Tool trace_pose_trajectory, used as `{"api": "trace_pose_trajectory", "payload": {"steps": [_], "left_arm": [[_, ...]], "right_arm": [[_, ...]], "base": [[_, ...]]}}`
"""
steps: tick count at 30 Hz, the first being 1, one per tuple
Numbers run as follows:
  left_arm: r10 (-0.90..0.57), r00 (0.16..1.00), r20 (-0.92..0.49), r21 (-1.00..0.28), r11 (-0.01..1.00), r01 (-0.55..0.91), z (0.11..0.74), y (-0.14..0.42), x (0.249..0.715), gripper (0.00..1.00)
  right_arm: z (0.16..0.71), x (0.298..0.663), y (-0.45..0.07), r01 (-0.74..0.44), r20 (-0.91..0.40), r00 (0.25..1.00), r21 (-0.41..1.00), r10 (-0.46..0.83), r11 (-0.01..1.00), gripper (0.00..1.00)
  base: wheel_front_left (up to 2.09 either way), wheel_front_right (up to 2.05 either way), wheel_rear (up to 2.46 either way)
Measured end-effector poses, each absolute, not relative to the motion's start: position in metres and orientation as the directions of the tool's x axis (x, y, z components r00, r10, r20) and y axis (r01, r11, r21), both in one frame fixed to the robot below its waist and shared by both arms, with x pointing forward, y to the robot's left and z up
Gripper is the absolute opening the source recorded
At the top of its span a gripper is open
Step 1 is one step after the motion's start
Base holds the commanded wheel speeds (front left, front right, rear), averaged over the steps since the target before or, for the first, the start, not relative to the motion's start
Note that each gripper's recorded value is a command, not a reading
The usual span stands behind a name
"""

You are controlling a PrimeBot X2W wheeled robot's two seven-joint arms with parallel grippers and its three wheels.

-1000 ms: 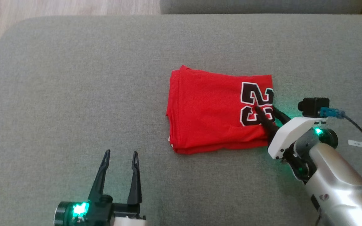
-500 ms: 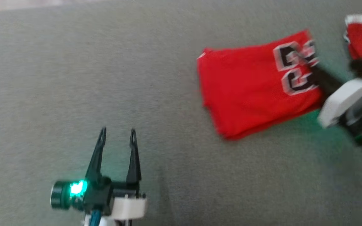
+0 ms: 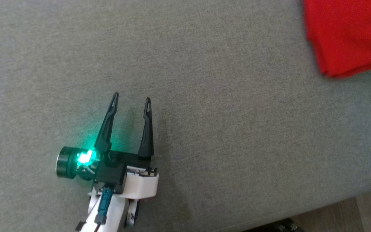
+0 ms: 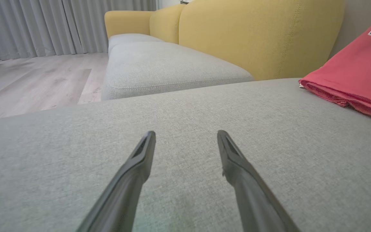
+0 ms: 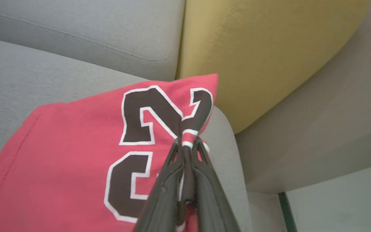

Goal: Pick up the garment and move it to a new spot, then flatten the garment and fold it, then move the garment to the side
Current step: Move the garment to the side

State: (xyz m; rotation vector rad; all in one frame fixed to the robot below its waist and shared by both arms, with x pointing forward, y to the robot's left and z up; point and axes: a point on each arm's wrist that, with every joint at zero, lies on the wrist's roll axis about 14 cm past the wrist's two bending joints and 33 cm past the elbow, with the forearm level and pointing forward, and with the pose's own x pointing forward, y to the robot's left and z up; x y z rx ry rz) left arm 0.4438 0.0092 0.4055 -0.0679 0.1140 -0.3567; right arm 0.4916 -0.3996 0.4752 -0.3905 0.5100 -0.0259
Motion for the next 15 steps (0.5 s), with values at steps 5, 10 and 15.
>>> {"api": "trace_pose_trajectory", "payload": {"steps": [5,10,15], "left_arm": [[-0.368,0.925,-0.096,-0.098,0.928,0.359,0.402,0.002,0.449,1.00],[-0.335,0.938,-0.086,-0.126,0.938,0.323,0.412,0.012,0.450,1.00],[-0.319,0.944,-0.082,-0.160,0.939,0.303,0.426,0.022,0.439,1.00]], "right_arm": [[0.490,0.488,-0.437,0.012,-0.446,0.867,-0.431,-0.224,0.902,1.00],[0.507,0.490,-0.430,0.042,-0.378,0.902,-0.408,-0.210,0.912,1.00],[0.484,0.477,-0.379,-0.011,-0.363,0.926,-0.291,-0.100,0.957,1.00]], "base": [[0.00,0.00,0.00],[0.00,0.00,0.00],[0.00,0.00,0.00]]}}
